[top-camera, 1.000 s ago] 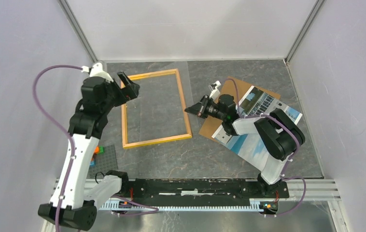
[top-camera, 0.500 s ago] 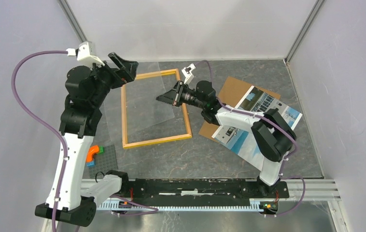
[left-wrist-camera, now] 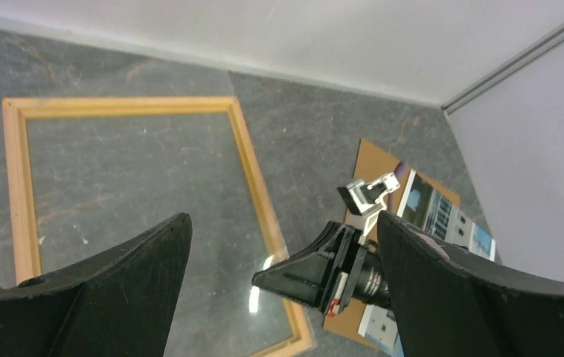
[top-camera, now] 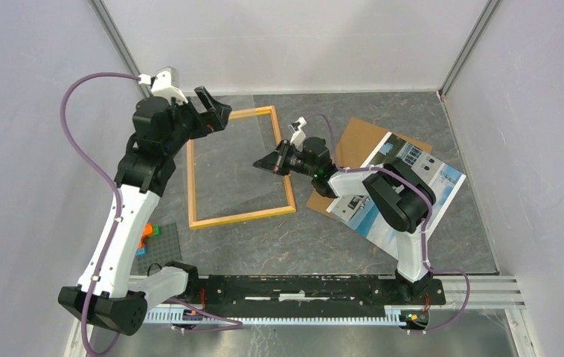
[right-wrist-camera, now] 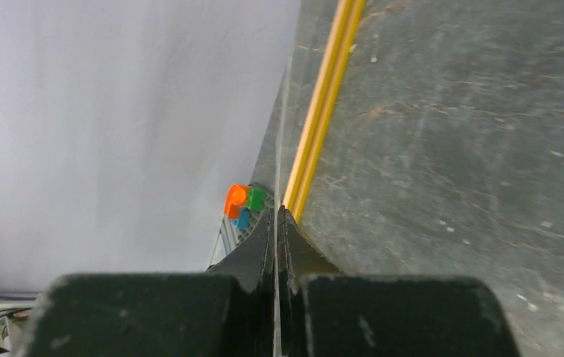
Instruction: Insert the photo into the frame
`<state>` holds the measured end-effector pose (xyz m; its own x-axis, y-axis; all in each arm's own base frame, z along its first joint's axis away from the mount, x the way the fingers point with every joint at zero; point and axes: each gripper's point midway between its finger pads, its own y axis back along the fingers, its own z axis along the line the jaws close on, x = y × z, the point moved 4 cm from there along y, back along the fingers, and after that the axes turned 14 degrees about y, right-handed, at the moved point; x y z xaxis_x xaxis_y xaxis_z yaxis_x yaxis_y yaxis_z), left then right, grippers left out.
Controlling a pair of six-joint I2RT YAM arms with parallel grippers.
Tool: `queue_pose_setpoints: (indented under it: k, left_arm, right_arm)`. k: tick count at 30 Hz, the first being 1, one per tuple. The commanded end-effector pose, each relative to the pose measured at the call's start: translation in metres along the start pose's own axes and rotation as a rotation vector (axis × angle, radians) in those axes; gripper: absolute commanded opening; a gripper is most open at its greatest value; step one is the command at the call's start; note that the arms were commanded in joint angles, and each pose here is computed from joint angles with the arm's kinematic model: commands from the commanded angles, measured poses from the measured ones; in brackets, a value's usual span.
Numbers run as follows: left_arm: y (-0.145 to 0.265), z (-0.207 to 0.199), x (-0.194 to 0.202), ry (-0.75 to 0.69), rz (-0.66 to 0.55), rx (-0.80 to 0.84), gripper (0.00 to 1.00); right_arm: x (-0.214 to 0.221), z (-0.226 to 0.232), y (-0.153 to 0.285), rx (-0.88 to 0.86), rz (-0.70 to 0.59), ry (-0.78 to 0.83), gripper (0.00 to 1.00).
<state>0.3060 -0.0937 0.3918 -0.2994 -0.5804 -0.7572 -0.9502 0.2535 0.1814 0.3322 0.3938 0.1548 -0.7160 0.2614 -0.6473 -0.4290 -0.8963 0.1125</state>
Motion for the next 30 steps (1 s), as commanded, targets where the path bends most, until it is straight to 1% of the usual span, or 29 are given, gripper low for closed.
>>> queue_pose_setpoints:
  k: [1,5,9,15,30]
  left_arm:
    - [-0.013,0.008,0.015,-0.060,0.047,0.005,1.00]
    - [-0.010,0.003,0.017,-0.042,0.071,0.036,1.00]
    - [-0.012,0.001,0.021,-0.024,0.089,0.053,1.00]
    - [-0.012,-0.005,0.026,-0.001,0.123,0.085,1.00]
    - [-0.011,-0.004,0.026,0.008,0.122,0.086,1.00]
  right_arm:
    - [-0.009,-0.011,0.007,-0.020,-0.085,0.016,0.00]
    - [-0.002,-0.022,0.010,0.000,-0.074,0.027,0.00]
    - [0.002,-0.032,0.018,0.027,-0.090,0.018,0.00]
    - [0.005,-0.032,0.022,0.009,-0.087,0.005,0.00]
    - [0.012,-0.041,0.026,0.031,-0.096,-0.010,0.00]
